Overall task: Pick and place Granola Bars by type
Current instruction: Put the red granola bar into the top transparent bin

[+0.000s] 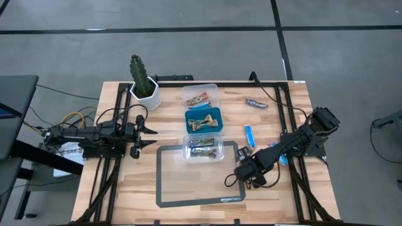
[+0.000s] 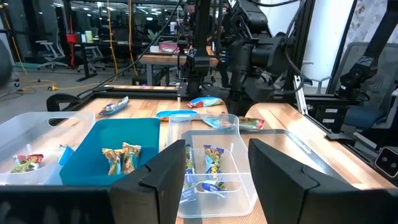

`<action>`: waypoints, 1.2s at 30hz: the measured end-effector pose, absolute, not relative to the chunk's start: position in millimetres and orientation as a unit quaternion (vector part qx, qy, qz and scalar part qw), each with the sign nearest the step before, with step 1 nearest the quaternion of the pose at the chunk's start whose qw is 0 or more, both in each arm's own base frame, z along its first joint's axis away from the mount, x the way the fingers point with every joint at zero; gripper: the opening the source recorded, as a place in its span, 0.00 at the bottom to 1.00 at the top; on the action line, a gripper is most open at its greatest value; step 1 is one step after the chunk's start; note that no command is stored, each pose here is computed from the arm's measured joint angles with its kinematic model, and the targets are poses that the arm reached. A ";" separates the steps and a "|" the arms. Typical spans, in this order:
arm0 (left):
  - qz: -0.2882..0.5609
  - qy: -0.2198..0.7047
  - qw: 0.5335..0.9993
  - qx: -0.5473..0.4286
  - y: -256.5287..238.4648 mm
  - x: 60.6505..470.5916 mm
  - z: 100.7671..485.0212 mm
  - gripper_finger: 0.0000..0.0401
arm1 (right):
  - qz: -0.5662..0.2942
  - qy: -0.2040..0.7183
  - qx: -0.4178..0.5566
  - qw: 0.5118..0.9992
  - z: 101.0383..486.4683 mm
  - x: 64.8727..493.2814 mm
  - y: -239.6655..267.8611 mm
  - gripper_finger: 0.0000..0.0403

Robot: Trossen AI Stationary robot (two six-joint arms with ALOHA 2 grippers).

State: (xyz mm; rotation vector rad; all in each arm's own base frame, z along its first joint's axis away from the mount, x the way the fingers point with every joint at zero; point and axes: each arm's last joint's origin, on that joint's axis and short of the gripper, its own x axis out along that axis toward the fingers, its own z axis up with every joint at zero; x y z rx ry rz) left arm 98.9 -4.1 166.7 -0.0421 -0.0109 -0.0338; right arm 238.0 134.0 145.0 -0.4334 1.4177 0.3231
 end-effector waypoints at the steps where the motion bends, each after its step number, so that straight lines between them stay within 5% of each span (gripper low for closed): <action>1: -0.017 -0.006 1.000 -0.022 -4.1 98.9 166.7 0.42 | 0.148 0.635 -0.192 0.733 147.4 238.9 134.5 0.18; 18: -0.017 -0.005 1.000 -0.024 -4.1 98.9 166.7 0.42 | 0.147 0.433 -0.085 0.885 223.4 250.4 121.5 0.18; 36: -0.017 -0.005 1.000 -0.023 -4.1 98.9 166.7 0.42 | -0.005 0.243 -0.067 0.968 263.1 295.5 17.7 0.18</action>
